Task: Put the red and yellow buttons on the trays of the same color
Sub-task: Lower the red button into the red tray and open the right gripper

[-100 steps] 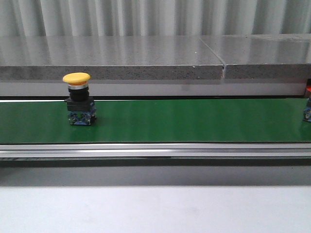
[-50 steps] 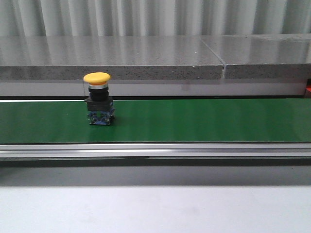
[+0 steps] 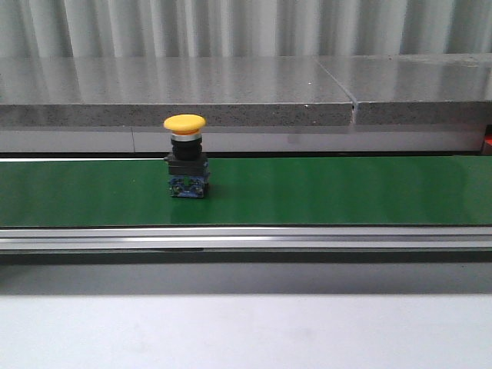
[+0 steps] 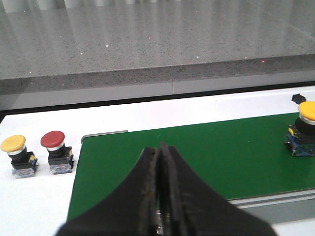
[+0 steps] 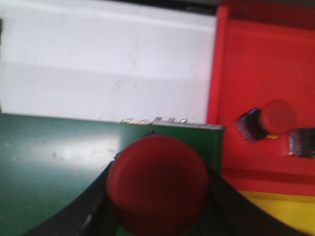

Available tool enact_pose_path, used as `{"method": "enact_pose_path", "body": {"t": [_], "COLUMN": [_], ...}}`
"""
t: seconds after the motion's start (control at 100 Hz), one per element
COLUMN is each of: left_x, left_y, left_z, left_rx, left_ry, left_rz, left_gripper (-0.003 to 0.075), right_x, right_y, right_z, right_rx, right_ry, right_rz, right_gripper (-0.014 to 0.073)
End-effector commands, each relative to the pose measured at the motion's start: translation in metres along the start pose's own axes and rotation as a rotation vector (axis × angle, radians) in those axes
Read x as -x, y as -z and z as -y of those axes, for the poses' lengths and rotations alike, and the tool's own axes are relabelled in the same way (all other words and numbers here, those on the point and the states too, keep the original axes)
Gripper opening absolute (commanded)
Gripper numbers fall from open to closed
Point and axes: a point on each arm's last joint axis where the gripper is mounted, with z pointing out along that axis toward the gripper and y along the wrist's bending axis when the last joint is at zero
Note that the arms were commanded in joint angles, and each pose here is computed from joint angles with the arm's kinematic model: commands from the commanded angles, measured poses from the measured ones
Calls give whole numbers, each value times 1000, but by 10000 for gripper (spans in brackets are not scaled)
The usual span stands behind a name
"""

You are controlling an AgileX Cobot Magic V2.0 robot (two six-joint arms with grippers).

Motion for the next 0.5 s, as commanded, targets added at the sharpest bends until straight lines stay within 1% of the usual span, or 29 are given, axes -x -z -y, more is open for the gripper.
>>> {"method": "enact_pose_path", "body": {"t": [0.0,0.1,0.2,0.32,0.49], "left_x": [15,15,15,15,15], "left_y": [2,2,2,2,2], "left_z": [0,0,0,0,0], "left_rx": [-6,-6,-6,-6,-6], "left_ry": [17,17,17,17,17], "left_rz": [100,100,100,100,100], "left_gripper": [-20,-20,-20,-20,-20], "right_x": [23,36,46,59,69], "right_y": [24,18,-2,-32,-76], "right_z": [23,46,64,75,85], "right_rx": [-65,-107,-129,-134,-135], "right_ry": [-26,-68,-94,-93,-94], "right_rz": [117,126,109,101,82], "right_gripper": [69,69,69,69,69]}}
